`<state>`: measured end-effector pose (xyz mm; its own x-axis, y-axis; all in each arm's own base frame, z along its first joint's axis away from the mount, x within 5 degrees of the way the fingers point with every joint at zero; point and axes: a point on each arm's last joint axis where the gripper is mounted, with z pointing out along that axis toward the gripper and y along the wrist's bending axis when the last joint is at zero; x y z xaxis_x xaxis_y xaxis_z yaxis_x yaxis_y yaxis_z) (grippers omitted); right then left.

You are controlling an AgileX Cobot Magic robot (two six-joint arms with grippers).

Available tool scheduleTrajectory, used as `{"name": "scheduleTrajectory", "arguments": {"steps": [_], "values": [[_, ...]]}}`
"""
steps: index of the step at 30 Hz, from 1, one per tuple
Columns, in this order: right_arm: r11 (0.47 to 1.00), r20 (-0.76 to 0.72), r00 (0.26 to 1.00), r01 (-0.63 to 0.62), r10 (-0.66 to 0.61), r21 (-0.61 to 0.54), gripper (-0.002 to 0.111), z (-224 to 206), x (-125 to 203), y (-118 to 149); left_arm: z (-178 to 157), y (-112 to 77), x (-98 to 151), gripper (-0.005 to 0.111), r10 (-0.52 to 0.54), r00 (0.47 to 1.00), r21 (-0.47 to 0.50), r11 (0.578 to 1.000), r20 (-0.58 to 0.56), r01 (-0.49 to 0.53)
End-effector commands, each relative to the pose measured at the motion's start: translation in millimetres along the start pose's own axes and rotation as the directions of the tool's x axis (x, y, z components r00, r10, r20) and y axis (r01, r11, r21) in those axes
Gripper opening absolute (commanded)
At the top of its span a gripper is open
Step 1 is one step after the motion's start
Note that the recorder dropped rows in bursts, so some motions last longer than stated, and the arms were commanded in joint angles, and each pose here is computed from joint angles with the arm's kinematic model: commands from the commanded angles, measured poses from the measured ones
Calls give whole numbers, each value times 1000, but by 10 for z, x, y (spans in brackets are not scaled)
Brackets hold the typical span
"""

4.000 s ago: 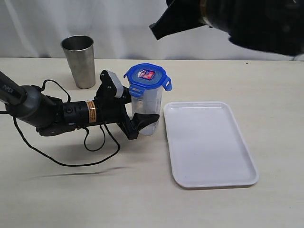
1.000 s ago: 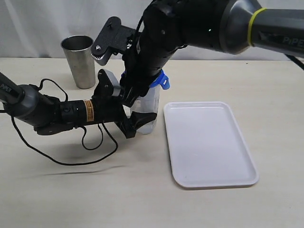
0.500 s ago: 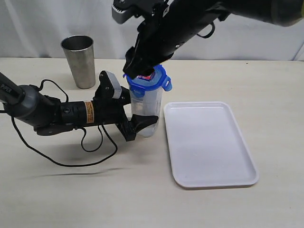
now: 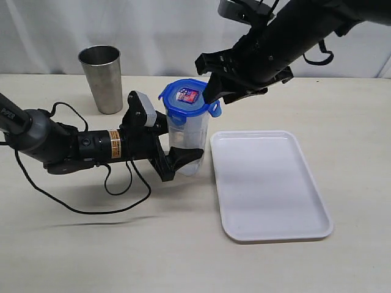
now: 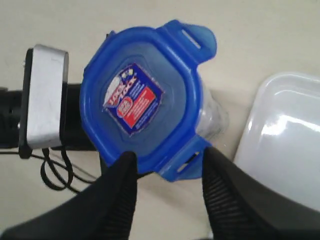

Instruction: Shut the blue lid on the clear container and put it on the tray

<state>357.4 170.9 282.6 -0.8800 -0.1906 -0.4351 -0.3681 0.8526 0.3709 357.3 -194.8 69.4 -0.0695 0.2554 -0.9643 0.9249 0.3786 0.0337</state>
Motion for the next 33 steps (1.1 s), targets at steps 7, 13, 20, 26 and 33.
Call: {"name": "scheduleTrajectory", "arguments": {"steps": [7,13,20,26,33], "values": [[995,17,995,-102,102,-11,40,360,30,-155,5,-27,-18,0,4,1000,8,1000,2,-4],[990,-68,990,-130,125,-60,40,574,99,-183,5,-27,-18,0,6,1000,8,1000,2,-6],[985,-140,980,-156,144,-78,40,759,168,-229,5,-27,-18,0,6,1000,8,1000,2,-6],[964,-159,974,-192,164,-186,40,943,184,-204,5,-27,-18,0,6,1000,8,1000,2,-6],[953,-181,967,-214,177,-213,40,1100,221,-240,5,-27,-14,0,7,1000,8,1000,-3,-7]]}}
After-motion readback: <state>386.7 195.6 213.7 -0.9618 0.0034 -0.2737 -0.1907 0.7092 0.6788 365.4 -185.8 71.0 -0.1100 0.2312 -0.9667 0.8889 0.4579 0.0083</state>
